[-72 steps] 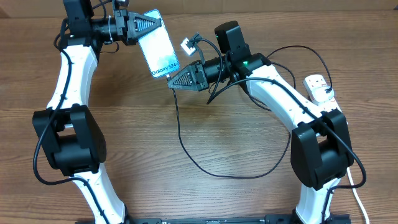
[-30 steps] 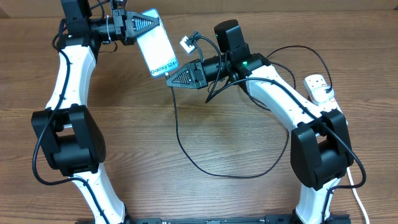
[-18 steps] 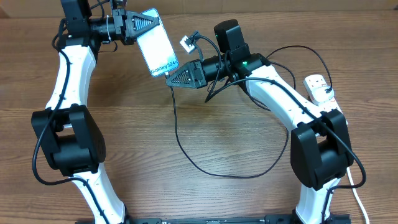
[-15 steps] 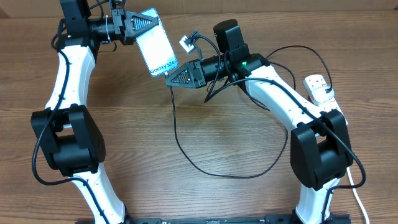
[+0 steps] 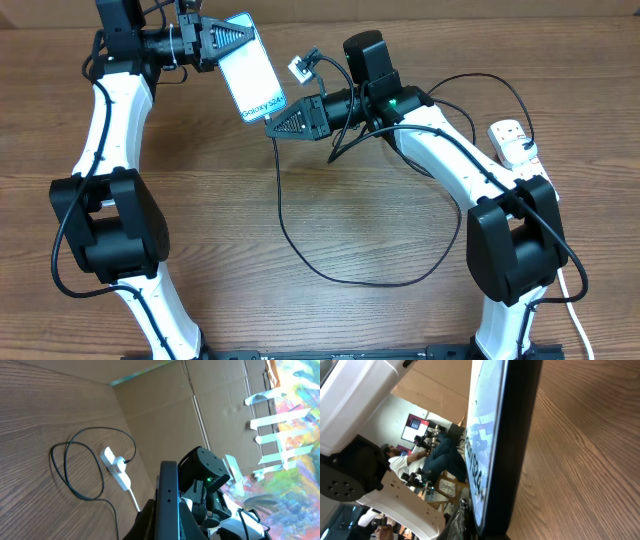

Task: Plug charger to phone and switch on socket
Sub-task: 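Push the connector into the phone's port with the right gripper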

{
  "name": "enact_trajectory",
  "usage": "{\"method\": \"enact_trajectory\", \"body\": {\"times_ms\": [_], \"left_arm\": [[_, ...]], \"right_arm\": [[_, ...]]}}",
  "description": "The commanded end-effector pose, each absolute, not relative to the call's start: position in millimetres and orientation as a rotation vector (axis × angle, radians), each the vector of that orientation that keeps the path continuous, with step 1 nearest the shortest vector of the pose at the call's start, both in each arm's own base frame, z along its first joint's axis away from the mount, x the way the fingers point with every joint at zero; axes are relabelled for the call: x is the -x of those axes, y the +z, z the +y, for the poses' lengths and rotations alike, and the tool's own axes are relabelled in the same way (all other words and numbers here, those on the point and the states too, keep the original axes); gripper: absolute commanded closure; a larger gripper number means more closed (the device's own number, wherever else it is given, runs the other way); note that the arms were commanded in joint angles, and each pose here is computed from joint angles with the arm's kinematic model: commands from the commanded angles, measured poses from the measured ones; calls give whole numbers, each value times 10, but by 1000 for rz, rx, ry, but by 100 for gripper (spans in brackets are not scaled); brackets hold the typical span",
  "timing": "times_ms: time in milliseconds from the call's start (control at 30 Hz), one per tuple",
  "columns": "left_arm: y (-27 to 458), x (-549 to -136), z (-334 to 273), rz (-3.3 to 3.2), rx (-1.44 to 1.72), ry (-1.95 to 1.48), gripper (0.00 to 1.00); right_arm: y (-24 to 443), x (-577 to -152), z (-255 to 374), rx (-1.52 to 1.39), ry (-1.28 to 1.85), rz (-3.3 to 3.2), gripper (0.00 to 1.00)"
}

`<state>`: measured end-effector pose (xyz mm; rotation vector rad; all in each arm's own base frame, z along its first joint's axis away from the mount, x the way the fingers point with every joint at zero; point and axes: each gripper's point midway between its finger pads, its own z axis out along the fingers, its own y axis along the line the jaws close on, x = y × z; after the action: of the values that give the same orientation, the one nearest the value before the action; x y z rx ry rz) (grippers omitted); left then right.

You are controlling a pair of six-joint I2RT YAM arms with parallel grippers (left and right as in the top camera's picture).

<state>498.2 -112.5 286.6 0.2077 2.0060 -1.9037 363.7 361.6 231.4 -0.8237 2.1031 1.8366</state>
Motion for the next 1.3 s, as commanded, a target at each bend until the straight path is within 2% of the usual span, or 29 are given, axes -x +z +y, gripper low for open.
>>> {"method": "enact_trajectory", "body": {"times_ms": [0,1267], "left_arm": [[2999,-4871,-1191,1983,-284,-1953,96],[3000,-4871,-1187,1985,-280,-1955,96]], "right_arm": [[2506,-3740,3589,806,1786,2060,96],[2529,-3838,3403,807,1788,2027,96]]}}
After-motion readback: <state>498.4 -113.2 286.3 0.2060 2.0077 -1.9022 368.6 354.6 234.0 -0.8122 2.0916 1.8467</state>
